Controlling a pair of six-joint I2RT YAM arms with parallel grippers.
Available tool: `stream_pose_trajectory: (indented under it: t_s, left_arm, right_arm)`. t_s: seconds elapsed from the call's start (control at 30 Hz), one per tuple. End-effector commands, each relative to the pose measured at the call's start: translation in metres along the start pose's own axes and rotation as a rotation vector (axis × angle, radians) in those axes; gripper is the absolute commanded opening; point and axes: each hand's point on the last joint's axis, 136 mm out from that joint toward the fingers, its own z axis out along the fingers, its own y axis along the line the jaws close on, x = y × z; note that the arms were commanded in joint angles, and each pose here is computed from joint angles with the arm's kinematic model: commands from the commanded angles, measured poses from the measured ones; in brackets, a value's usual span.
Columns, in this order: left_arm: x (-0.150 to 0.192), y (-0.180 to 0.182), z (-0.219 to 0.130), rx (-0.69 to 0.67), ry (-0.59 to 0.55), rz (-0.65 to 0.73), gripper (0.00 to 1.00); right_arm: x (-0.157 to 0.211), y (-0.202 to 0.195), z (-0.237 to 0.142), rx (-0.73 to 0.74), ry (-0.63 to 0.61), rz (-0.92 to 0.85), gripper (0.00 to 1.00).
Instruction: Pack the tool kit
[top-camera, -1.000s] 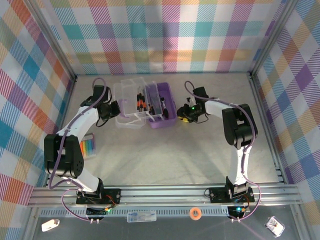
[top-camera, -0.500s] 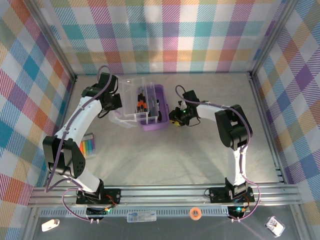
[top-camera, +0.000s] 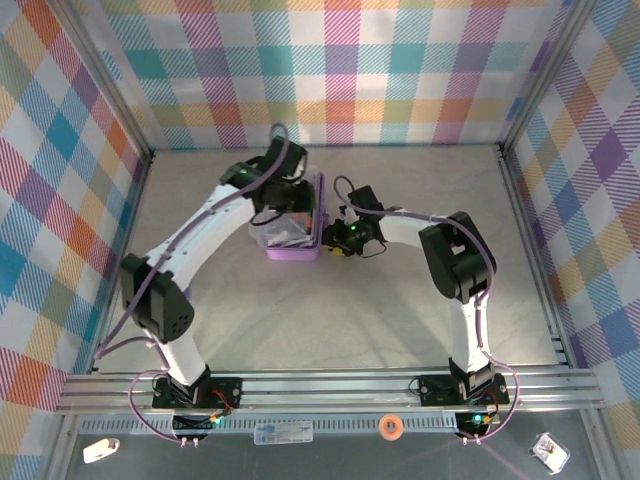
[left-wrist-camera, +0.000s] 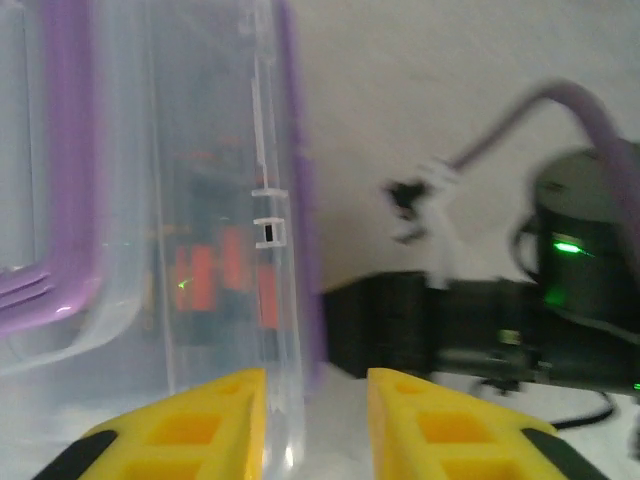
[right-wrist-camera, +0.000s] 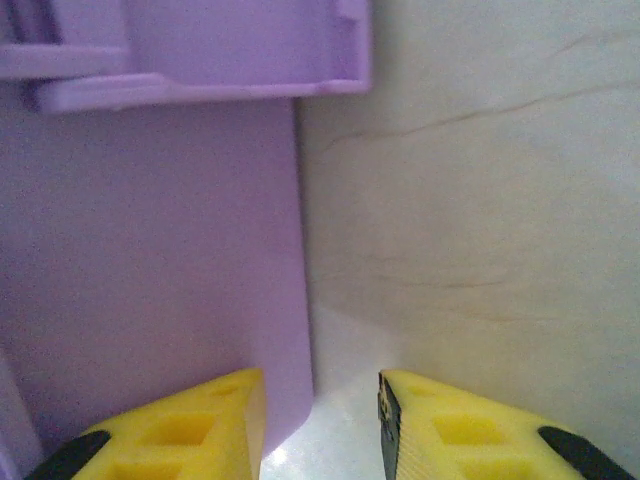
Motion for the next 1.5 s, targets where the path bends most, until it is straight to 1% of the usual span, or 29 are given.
stream_pose_trajectory:
  t_s: [0.0,0.1,0.2,0.3,0.37,0.47,0.5,0.57,0.63,0.7,0.83,0.9,0.97,1.03,1.13,1.27,1.33,1.37,1.43,1.47]
  left_arm:
    - [0.006,-0.03,0.005,0.095,0.067,-0.002,0.35]
    - [-0.002,-0.044,-0.002,0.135,0.045,0.001,0.42]
    - [-0.013,-0.038,-0.015,0.101,-0.01,0.012,0.53]
    - [-0.021,-0.009,-0.018,-0.003,-0.039,0.016,0.7]
    - [-0.023,0.017,-0.016,-0.085,-0.029,0.016,0.76]
    - [-0.029,0.06,-0.013,-0.233,-0.01,0.016,0.89]
    - [-0.031,0.071,-0.01,-0.264,0.0,0.022,0.94]
    - [-0.03,0.084,0.004,-0.295,0.052,0.04,1.0]
    - [-0.027,0.088,0.018,-0.301,0.123,0.081,1.0]
    - [-0.022,0.082,0.031,-0.265,0.197,0.12,1.0]
    - [-0.021,0.092,0.055,-0.288,0.247,0.137,1.0]
    - [-0.019,0.108,0.066,-0.341,0.265,0.125,0.99]
    - [-0.014,0.12,0.076,-0.368,0.291,0.108,0.96]
    - [-0.008,0.133,0.08,-0.422,0.31,0.097,0.9]
    - [0.0,0.138,0.081,-0.438,0.308,0.088,0.84]
    - [0.01,0.137,0.078,-0.401,0.297,0.075,0.84]
    - [0.017,0.14,0.081,-0.381,0.31,0.065,0.83]
    - [0.022,0.14,0.082,-0.361,0.325,0.052,0.81]
    - [0.036,0.14,0.088,-0.312,0.361,0.026,0.71]
    - [0.041,0.139,0.089,-0.298,0.365,0.02,0.68]
  right_arm:
    - [-0.006,0.006,-0.007,-0.015,-0.028,-0.008,0.36]
    - [-0.01,-0.011,-0.022,0.043,-0.072,0.019,0.37]
    - [-0.012,-0.024,-0.041,0.072,-0.112,0.031,0.39]
    - [-0.011,-0.028,-0.058,0.08,-0.134,0.005,0.42]
    - [-0.01,-0.029,-0.068,0.084,-0.143,-0.018,0.45]
    - [-0.009,-0.03,-0.082,0.087,-0.165,-0.051,0.51]
    - [-0.009,-0.03,-0.085,0.08,-0.169,-0.061,0.54]
    - [-0.01,-0.03,-0.091,0.068,-0.179,-0.071,0.58]
    - [-0.01,-0.031,-0.093,0.058,-0.177,-0.081,0.62]
    - [-0.01,-0.032,-0.093,0.052,-0.17,-0.087,0.64]
    - [-0.01,-0.031,-0.093,0.036,-0.162,-0.085,0.65]
    - [-0.01,-0.029,-0.093,0.027,-0.157,-0.088,0.65]
    - [-0.01,-0.028,-0.093,0.021,-0.155,-0.091,0.65]
    - [-0.01,-0.027,-0.092,0.017,-0.153,-0.088,0.65]
    - [-0.01,-0.024,-0.092,0.001,-0.15,-0.088,0.65]
    - [-0.012,-0.023,-0.089,-0.01,-0.147,-0.084,0.66]
    - [-0.014,-0.02,-0.088,-0.027,-0.144,-0.084,0.66]
    - [-0.015,-0.017,-0.087,-0.04,-0.141,-0.083,0.66]
    - [-0.017,-0.011,-0.084,-0.08,-0.135,-0.082,0.66]
    - [-0.018,-0.008,-0.084,-0.1,-0.135,-0.082,0.66]
